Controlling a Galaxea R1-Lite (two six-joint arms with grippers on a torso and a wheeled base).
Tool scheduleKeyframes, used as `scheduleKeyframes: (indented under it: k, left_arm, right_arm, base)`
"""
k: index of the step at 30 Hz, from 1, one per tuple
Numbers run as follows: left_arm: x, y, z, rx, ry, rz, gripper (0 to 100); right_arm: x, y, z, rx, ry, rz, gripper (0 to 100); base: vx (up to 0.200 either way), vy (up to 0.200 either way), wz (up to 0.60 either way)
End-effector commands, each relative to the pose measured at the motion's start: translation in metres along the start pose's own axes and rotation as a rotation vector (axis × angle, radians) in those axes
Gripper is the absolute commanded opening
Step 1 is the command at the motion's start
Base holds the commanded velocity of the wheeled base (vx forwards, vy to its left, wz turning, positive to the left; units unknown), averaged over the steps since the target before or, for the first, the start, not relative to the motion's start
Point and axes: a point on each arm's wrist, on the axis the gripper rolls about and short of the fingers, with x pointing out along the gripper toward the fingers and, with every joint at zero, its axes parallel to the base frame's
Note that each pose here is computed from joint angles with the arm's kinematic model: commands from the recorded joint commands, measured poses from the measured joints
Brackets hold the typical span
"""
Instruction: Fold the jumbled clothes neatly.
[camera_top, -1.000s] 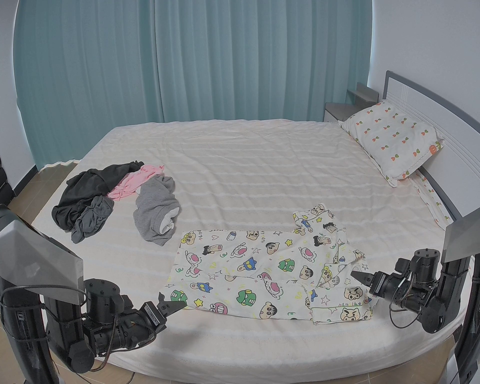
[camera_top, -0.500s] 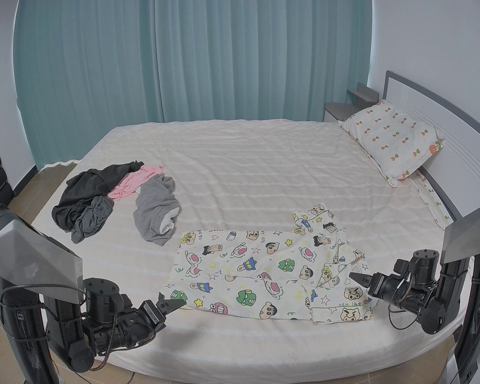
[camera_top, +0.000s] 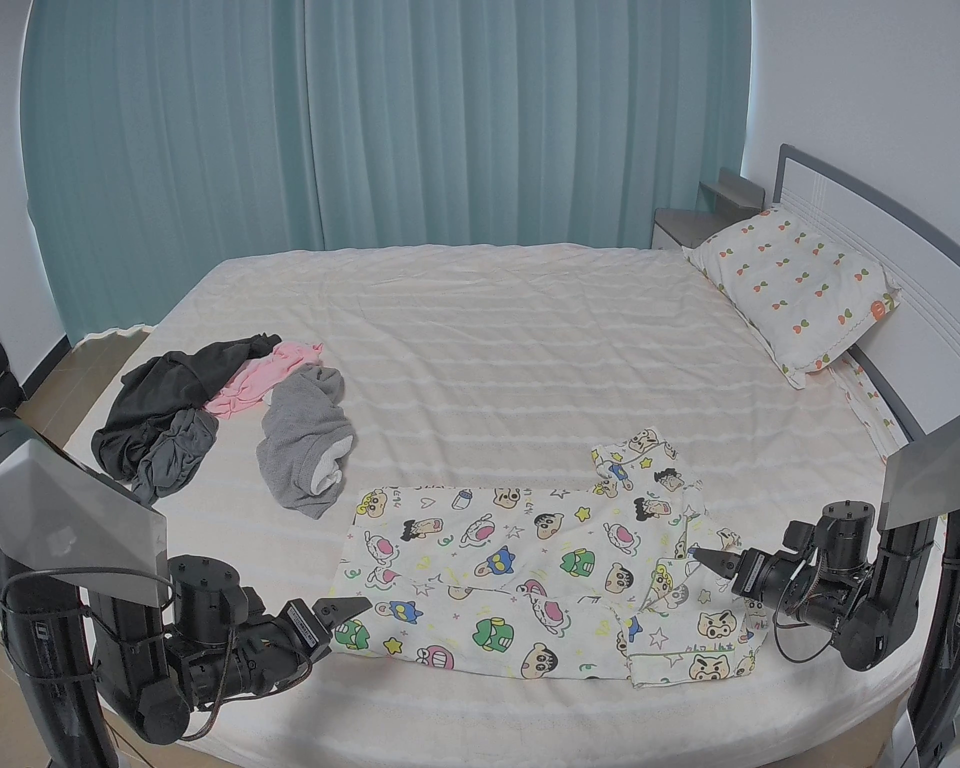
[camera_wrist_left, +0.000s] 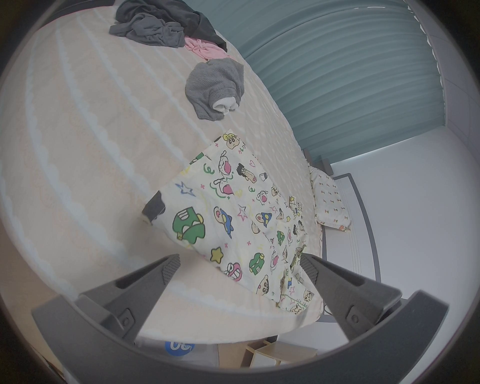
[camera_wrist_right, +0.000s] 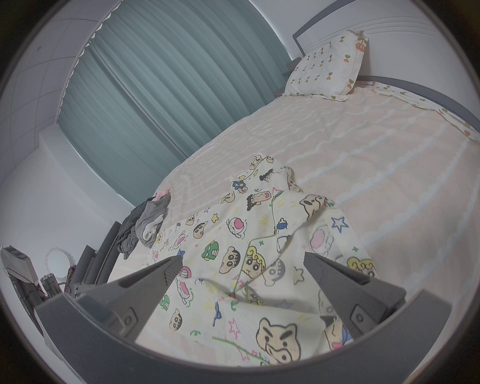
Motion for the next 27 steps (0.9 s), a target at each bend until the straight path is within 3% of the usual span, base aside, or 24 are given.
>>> scheduleKeyframes:
  k: [1, 6, 10, 11, 12, 14, 21, 27]
  left_arm:
    - [0.001, -0.001, 0.002, 0.009, -0.011, -0.017, 100]
    - [-0.001, 0.005, 0.016, 0.122, -0.059, -0.004, 100]
    - [0.012, 0.013, 0.047, 0.295, -0.168, 0.008, 100]
    - [0.012, 0.013, 0.047, 0.295, -0.168, 0.008, 100]
    - [0.026, 0.018, 0.062, 0.378, -0.204, 0.019, 100]
    - [0.042, 0.029, 0.069, 0.449, -0.186, 0.075, 100]
    - [0.077, 0.030, 0.083, 0.443, -0.072, 0.135, 100]
    - [0.082, 0.033, 0.081, 0.444, 0.000, 0.096, 100]
  right_arm:
    - [0.000, 0.000, 0.000, -0.002, -0.002, 0.004, 100]
    - [0.000, 0.000, 0.000, -0.002, -0.003, 0.002, 100]
    - [-0.001, 0.000, -0.001, -0.002, -0.002, 0.002, 100]
    - [-0.001, 0.000, -0.001, -0.002, -0.002, 0.002, 100]
    - [-0.001, 0.001, -0.001, -0.004, 0.000, 0.002, 100]
    - [-0.001, 0.001, -0.003, -0.004, 0.009, 0.002, 100]
    - [-0.001, 0.000, -0.006, -0.004, 0.023, -0.005, 100]
    - [0.000, -0.002, -0.008, -0.006, 0.032, -0.011, 100]
  base:
    - [0.000, 0.000, 0.00]
    - [0.000, 0.000, 0.00]
    - [0.000, 0.000, 0.00]
    - [0.000, 0.000, 0.00]
    - [0.000, 0.000, 0.00]
    - [0.000, 0.000, 0.00]
    - [0.000, 0.000, 0.00]
    - [0.000, 0.000, 0.00]
